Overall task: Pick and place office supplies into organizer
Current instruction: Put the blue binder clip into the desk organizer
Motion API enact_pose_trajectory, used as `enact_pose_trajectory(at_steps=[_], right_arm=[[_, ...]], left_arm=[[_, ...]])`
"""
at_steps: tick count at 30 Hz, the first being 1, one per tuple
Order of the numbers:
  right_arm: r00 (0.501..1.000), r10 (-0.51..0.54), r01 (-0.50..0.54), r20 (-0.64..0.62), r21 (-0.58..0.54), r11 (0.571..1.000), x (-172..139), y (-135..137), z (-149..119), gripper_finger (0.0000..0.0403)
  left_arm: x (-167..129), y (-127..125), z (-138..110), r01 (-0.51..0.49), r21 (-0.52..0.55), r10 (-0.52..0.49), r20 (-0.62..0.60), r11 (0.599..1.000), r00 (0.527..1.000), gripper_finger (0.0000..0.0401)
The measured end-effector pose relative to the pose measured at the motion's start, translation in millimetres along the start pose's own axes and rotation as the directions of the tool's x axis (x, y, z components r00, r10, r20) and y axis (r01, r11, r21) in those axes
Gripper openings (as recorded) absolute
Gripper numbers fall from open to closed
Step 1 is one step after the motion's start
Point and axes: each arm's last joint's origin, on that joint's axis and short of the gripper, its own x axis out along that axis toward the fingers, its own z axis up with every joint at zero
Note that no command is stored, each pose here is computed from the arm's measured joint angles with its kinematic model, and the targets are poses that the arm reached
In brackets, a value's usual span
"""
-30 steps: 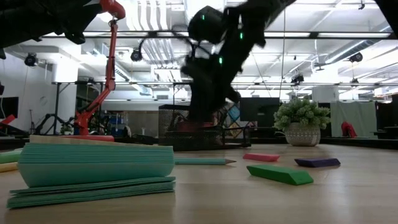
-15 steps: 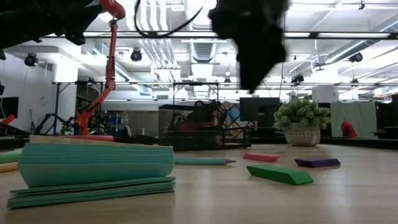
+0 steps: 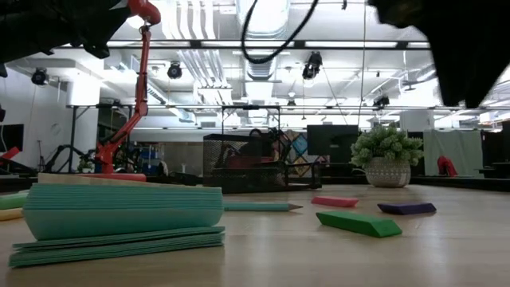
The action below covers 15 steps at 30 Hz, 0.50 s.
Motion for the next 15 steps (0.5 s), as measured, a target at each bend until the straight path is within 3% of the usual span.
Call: enact_pose_trajectory(at_steps=[6,11,15], right_arm=[[1.000,-0.006,0.008,-0.007,0.191,0.982,3,-10,-38,0.0191],[1.000,-0.005,0.004,0.004,0.354,0.935,11,-19,-60,0.0206],[1.000,0.000,-0.002,0.006,0.392,0.920,24,-22,-65,0.0207]], left_arm=[[1,0,2,-0.001,0.000,0.001,0.006,1.000,1.000,0.0187],[0,1,5,-0.005,-0.003,0.005,0.030,1.000,1.000,0.0187],[0,2,10,-0.011,-0.008,0.011,0.070,1.000,0.997,0.0187]])
